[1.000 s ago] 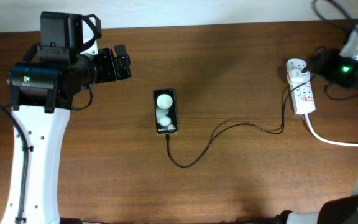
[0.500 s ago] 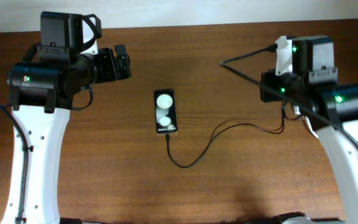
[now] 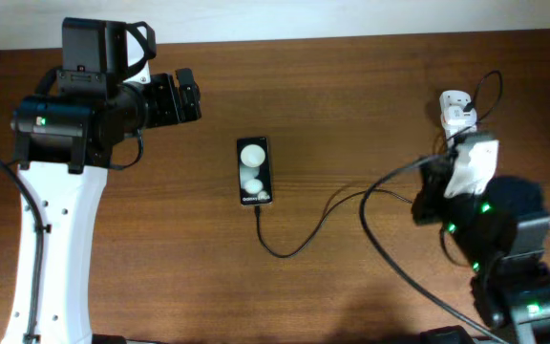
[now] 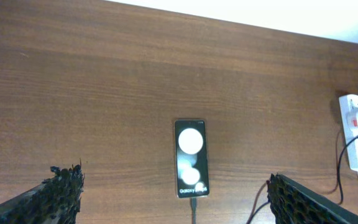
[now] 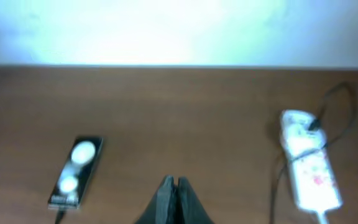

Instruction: Plug charger to phone and switch on socket

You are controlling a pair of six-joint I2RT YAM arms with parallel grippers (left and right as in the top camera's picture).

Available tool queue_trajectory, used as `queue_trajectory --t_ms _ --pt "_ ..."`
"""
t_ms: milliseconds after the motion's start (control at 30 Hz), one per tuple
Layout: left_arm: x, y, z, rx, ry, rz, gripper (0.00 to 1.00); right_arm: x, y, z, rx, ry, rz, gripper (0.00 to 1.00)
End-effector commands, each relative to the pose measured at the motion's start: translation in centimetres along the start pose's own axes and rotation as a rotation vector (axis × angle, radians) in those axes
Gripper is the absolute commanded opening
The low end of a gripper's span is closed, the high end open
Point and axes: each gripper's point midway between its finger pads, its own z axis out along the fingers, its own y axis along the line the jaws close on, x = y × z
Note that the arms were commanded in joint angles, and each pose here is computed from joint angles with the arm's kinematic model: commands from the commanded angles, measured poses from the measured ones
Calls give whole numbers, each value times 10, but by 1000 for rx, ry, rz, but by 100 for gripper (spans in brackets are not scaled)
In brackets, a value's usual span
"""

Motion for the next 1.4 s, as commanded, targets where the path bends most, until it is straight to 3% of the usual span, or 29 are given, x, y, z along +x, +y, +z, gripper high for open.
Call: queue_trajectory --t_ms 0,67,133,167,200,233,267,733,900,1000,1200,1367 --pt "-4 1 -6 -5 -21 4 99 35 5 16 -61 -47 149 5" --pt "-4 1 -6 -5 -21 4 99 54 2 27 -61 -44 150 18" --pt "-4 1 -6 -5 -21 5 99 62 2 33 -62 -22 151 39" --pt "-4 1 -6 -5 -21 4 99 67 1 37 -57 1 152 41" --pt "-4 1 -6 -5 -21 4 99 70 0 38 -55 13 153 52" --pt "-4 1 -6 -5 -21 4 99 73 0 40 -51 25 154 71" --pt "-4 1 -6 -5 -21 4 99 76 -1 44 -46 44 156 99" --pt "-4 1 -6 -5 -21 4 99 97 -19 67 55 132 158 99" --pt "-4 1 -6 -5 -21 4 99 70 -15 41 35 3 154 99" --pt "-4 1 -6 -5 -21 4 99 53 -29 10 115 -114 155 99" --pt "-4 1 -6 -4 -21 4 99 52 -56 -26 229 -207 190 99" --pt "-4 1 -6 -5 -21 5 99 45 -58 -31 210 -365 192 99"
